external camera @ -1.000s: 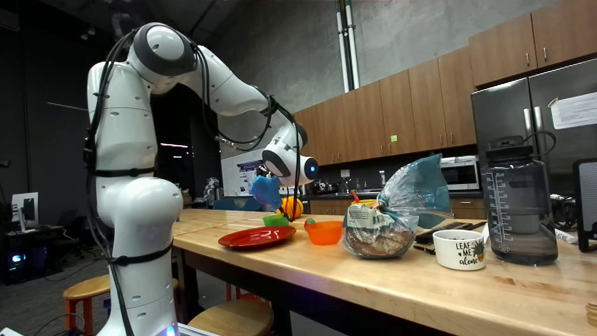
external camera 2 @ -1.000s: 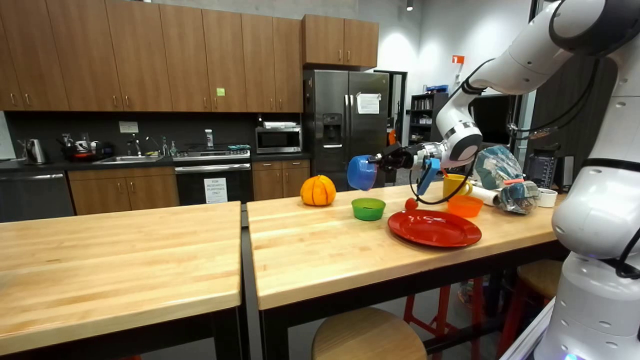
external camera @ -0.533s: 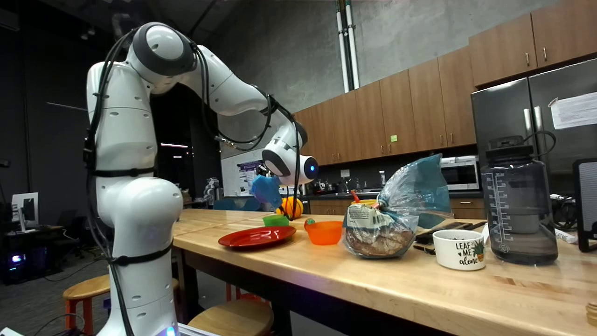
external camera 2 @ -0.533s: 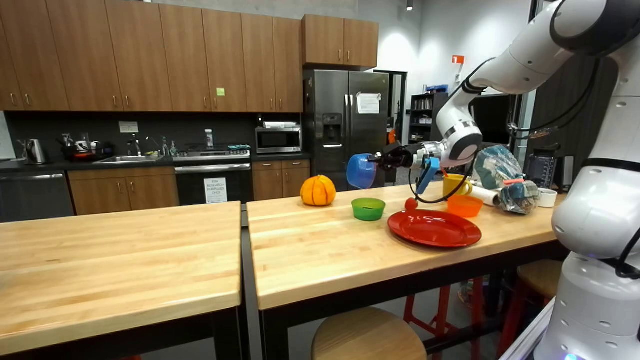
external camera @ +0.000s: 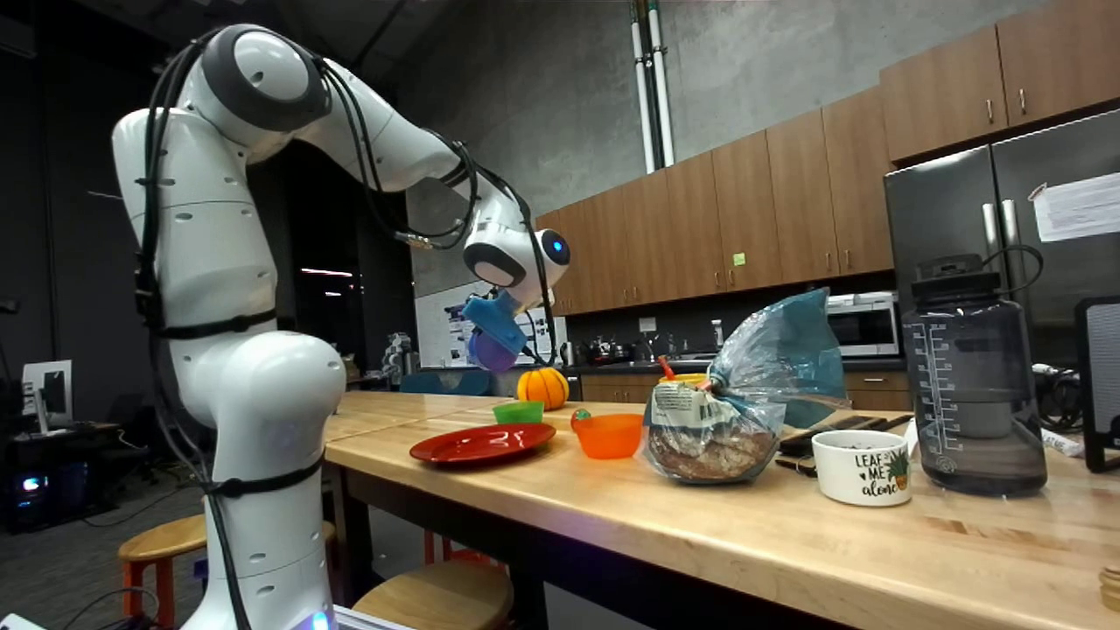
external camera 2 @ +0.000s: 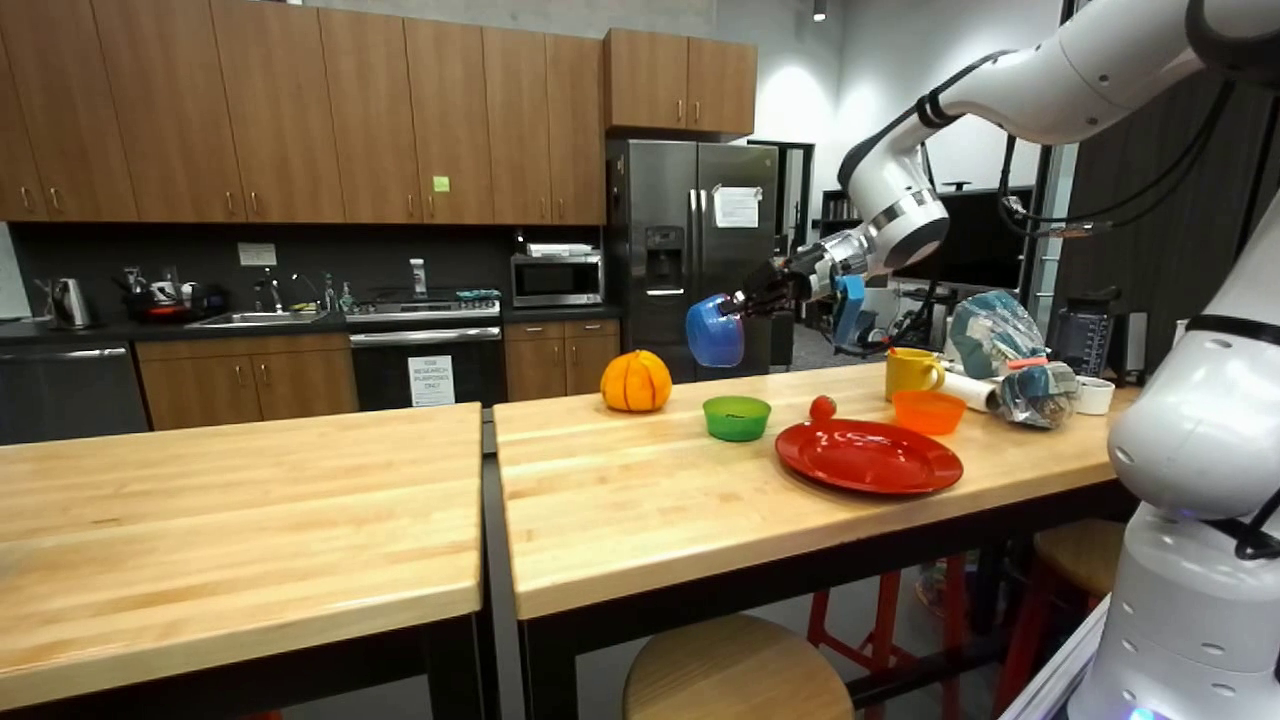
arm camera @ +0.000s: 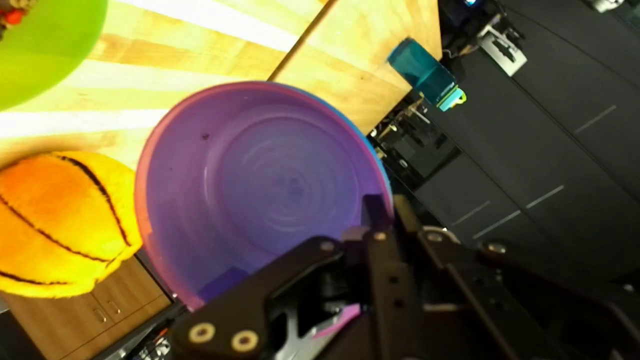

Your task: Pour the contents from the left bowl to the right bowl

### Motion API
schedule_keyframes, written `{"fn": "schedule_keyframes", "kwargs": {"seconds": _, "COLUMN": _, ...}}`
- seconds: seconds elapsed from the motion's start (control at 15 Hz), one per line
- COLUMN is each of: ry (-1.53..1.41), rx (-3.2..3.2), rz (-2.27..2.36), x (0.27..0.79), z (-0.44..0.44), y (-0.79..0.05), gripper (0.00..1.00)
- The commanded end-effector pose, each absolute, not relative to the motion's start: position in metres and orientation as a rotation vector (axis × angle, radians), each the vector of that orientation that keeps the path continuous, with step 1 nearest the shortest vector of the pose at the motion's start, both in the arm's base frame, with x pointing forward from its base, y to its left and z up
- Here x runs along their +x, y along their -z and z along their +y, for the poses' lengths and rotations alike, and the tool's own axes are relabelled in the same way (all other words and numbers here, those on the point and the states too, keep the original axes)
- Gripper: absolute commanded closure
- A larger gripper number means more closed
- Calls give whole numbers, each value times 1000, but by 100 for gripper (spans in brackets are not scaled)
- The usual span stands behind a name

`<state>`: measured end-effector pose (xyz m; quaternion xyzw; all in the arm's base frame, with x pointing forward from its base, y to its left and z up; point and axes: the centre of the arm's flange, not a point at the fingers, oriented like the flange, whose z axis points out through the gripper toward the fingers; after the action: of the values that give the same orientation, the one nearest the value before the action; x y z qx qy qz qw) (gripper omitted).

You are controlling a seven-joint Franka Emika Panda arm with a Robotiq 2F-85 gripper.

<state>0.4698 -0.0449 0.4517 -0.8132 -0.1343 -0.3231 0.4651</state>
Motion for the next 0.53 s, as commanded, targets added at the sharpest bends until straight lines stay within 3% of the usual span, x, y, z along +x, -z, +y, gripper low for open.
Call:
{"fn": "schedule_keyframes", "kwargs": {"seconds": 0.0, "ry": 710, "rx": -2188, "rz": -420, "x": 479, "z": 10, "y": -493, "gripper": 98}}
{"fn": "schedule_keyframes", "kwargs": {"seconds": 0.47, "ry": 517, "rx": -2583, "rz": -632, "x": 482, "z": 115, "y": -494, "gripper": 98}}
